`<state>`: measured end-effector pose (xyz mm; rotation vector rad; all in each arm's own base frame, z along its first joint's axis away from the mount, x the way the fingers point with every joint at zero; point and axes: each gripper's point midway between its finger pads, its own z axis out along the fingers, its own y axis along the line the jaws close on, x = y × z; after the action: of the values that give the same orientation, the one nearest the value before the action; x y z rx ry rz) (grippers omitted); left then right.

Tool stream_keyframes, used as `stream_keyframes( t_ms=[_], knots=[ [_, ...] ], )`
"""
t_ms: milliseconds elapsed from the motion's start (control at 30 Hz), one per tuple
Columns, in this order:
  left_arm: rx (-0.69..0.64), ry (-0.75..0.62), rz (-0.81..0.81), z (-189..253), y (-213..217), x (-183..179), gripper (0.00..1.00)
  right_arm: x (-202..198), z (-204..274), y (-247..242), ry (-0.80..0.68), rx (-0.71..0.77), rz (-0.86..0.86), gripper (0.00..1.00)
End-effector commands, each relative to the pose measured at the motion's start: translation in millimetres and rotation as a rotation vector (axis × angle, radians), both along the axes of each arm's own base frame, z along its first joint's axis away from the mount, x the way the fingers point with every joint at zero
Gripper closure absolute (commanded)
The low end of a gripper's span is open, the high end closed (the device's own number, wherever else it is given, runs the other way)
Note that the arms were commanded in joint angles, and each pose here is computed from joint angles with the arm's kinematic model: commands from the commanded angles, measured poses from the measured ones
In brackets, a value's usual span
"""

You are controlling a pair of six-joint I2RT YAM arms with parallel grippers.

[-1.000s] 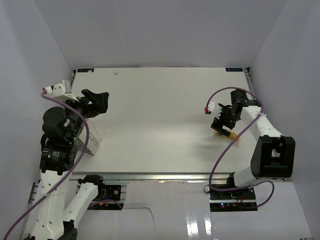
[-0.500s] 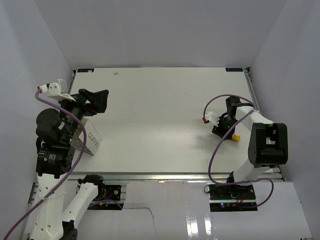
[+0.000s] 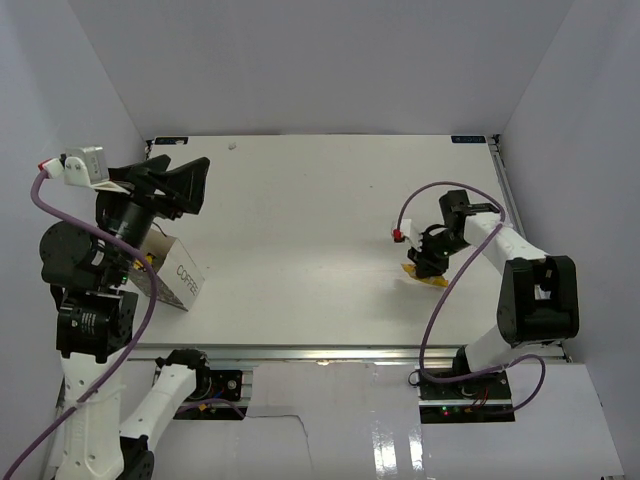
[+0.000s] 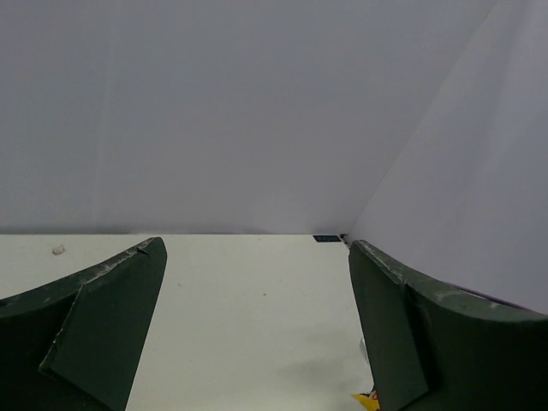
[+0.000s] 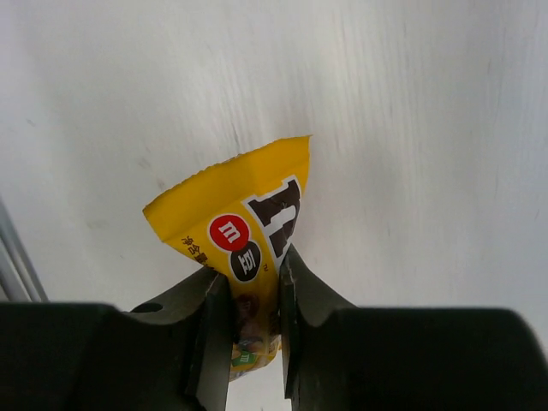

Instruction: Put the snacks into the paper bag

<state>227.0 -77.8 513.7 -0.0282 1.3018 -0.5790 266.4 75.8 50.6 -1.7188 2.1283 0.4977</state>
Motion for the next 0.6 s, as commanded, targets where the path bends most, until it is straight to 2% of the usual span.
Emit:
stream_keyframes(
  t_ms=[0, 233, 367, 400, 433, 467, 500, 567],
  knots=[
    [-0.011, -0.082, -0.048, 31, -7, -9, 0.02, -18, 62, 79, -0.008, 0.282, 0.127, 0.80],
    [-0.055, -0.142, -0.092, 57, -12, -22, 0.02, -39, 155, 222, -0.013, 0.582, 0.399, 0.87],
    [-0.091, -0.168, -0.118, 65, -13, -36, 0.02, -70, 193, 313, 0.031, 0.683, 0.566, 0.88],
    [-0.107, -0.176, -0.120, 68, -12, -43, 0.02, -80, 222, 341, 0.007, 0.742, 0.603, 0.88],
    [-0.113, -0.183, -0.122, 70, -11, -47, 0.02, -77, 228, 346, 0.028, 0.747, 0.579, 0.88],
    [-0.121, -0.189, -0.124, 71, -11, -51, 0.02, -83, 234, 373, 0.018, 0.786, 0.614, 0.88],
    [-0.127, -0.191, -0.123, 72, -10, -55, 0.02, -86, 260, 387, 0.032, 0.832, 0.589, 0.88],
    [-0.152, -0.205, -0.122, 75, -7, -67, 0.02, -88, 282, 423, 0.016, 0.928, 0.605, 0.89]
  ],
)
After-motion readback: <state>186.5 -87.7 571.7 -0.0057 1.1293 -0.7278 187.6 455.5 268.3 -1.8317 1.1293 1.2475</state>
